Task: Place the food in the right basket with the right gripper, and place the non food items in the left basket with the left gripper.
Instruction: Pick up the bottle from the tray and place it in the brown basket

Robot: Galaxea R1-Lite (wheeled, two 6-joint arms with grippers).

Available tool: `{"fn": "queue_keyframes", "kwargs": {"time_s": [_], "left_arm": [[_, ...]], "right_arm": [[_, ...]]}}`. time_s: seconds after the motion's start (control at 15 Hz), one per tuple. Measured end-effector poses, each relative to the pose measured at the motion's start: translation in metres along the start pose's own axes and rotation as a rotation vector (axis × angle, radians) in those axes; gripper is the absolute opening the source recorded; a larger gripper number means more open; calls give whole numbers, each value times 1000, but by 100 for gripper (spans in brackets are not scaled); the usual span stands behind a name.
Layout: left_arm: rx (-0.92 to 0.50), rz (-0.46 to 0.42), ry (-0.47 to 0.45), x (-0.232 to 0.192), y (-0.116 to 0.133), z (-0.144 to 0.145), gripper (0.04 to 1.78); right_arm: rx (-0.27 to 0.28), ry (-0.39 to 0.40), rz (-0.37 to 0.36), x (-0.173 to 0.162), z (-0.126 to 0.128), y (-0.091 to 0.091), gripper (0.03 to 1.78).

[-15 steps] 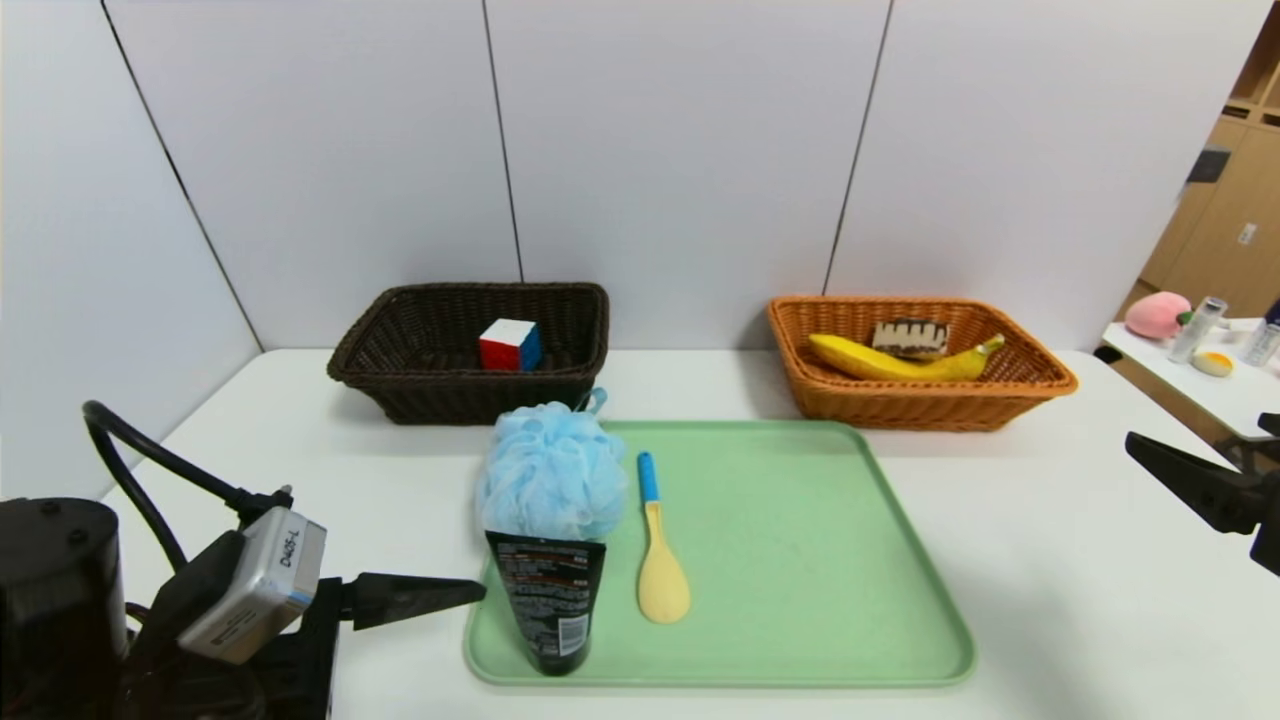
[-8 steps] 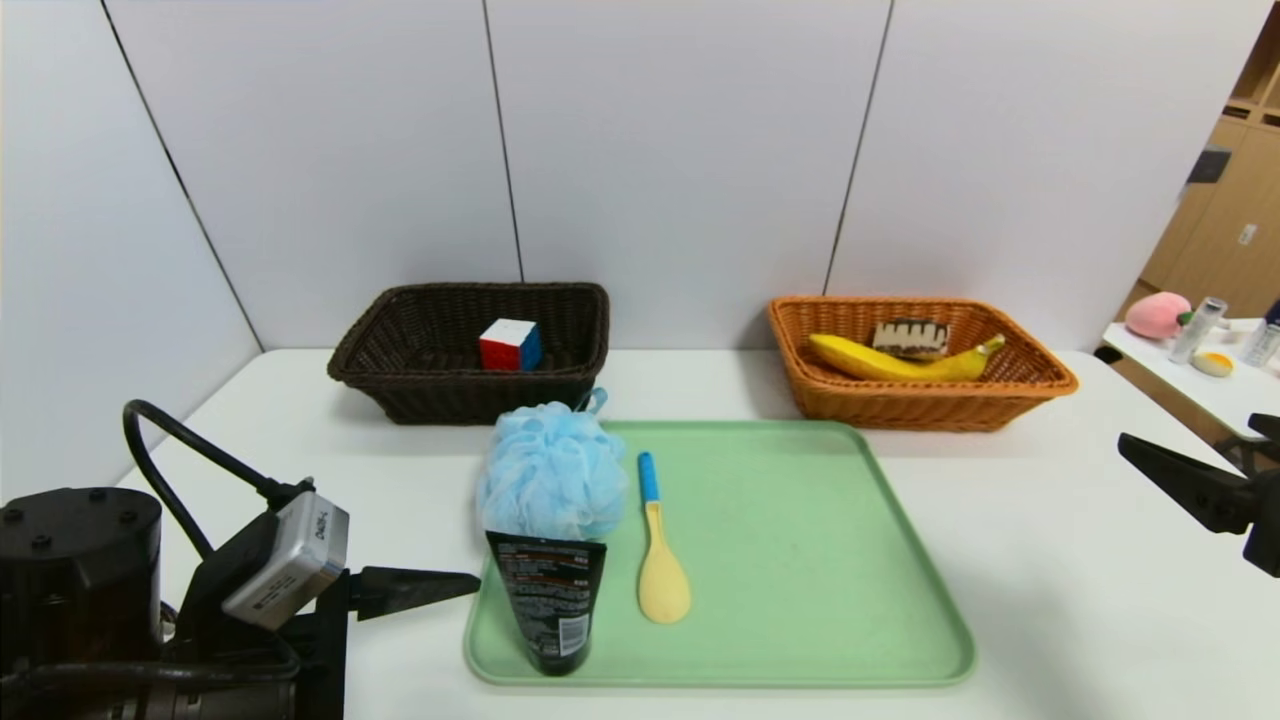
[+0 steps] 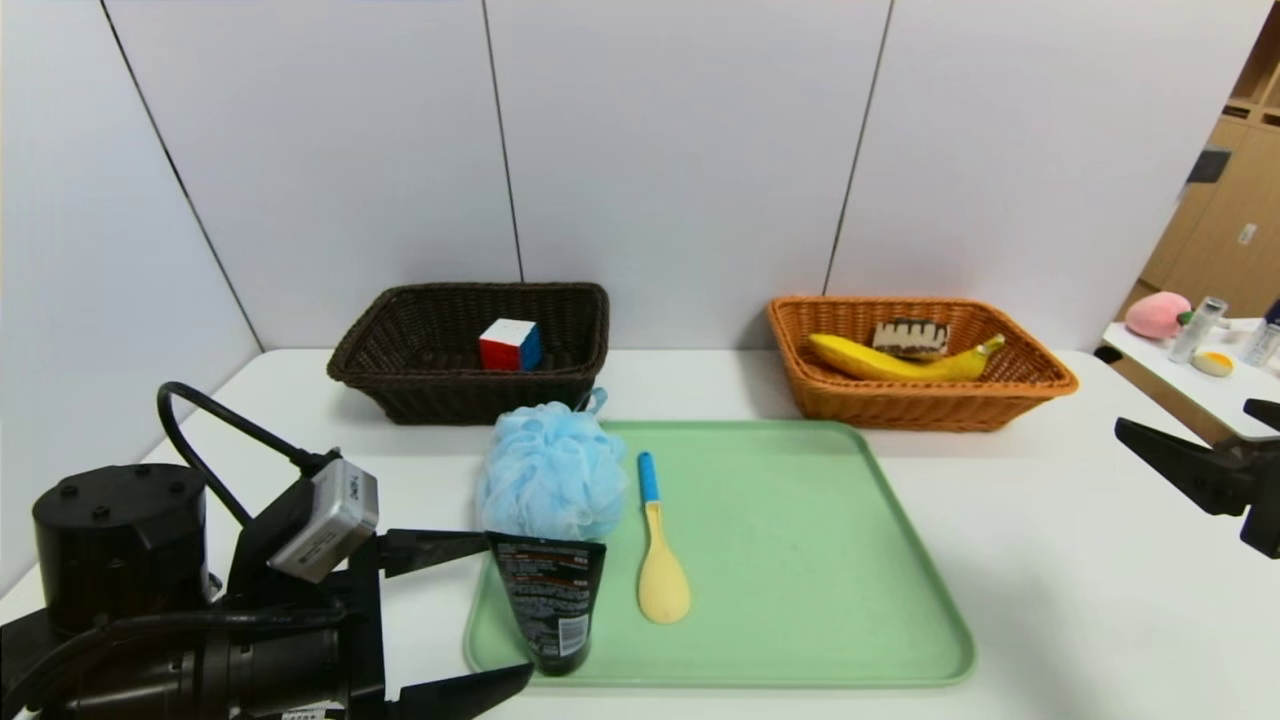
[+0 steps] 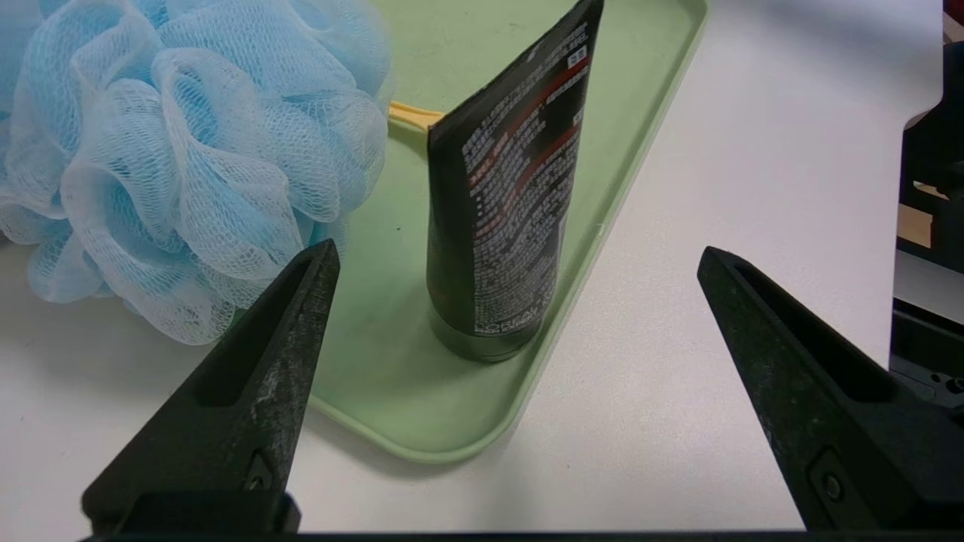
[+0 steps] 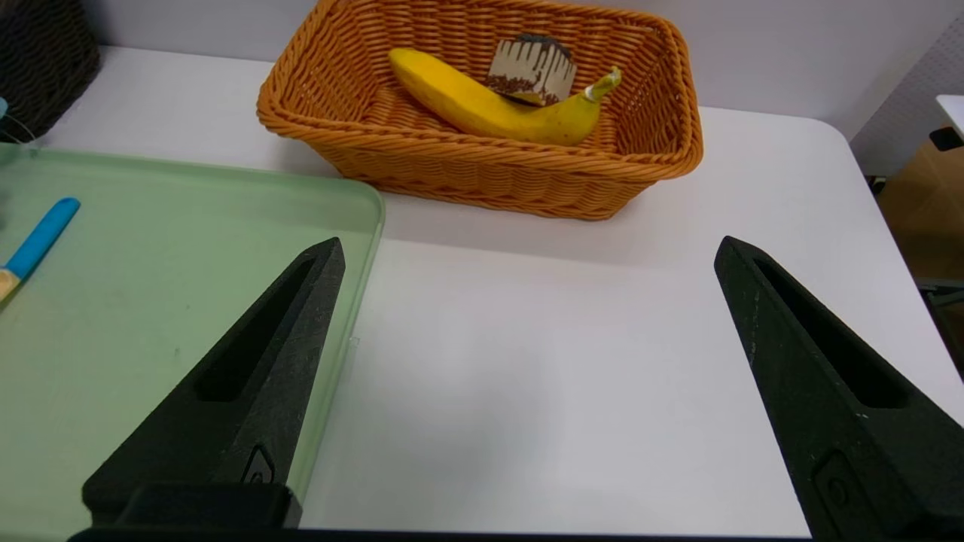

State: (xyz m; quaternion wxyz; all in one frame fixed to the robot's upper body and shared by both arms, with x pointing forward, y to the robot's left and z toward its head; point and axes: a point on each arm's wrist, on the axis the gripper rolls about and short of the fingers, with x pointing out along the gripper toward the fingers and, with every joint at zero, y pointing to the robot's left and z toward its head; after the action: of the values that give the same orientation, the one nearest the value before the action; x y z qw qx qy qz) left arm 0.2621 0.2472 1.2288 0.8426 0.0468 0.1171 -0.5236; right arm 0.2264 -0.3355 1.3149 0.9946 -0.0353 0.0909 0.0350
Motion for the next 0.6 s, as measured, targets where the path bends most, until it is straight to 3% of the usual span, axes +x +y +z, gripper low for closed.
{"fn": "queue_keyframes", "kwargs": {"time_s": [0.6], "left_arm": [[-5,-36,-12,15,10,-6,169]], "right_arm": [[5,17,-1,10,4,-1,169]]}}
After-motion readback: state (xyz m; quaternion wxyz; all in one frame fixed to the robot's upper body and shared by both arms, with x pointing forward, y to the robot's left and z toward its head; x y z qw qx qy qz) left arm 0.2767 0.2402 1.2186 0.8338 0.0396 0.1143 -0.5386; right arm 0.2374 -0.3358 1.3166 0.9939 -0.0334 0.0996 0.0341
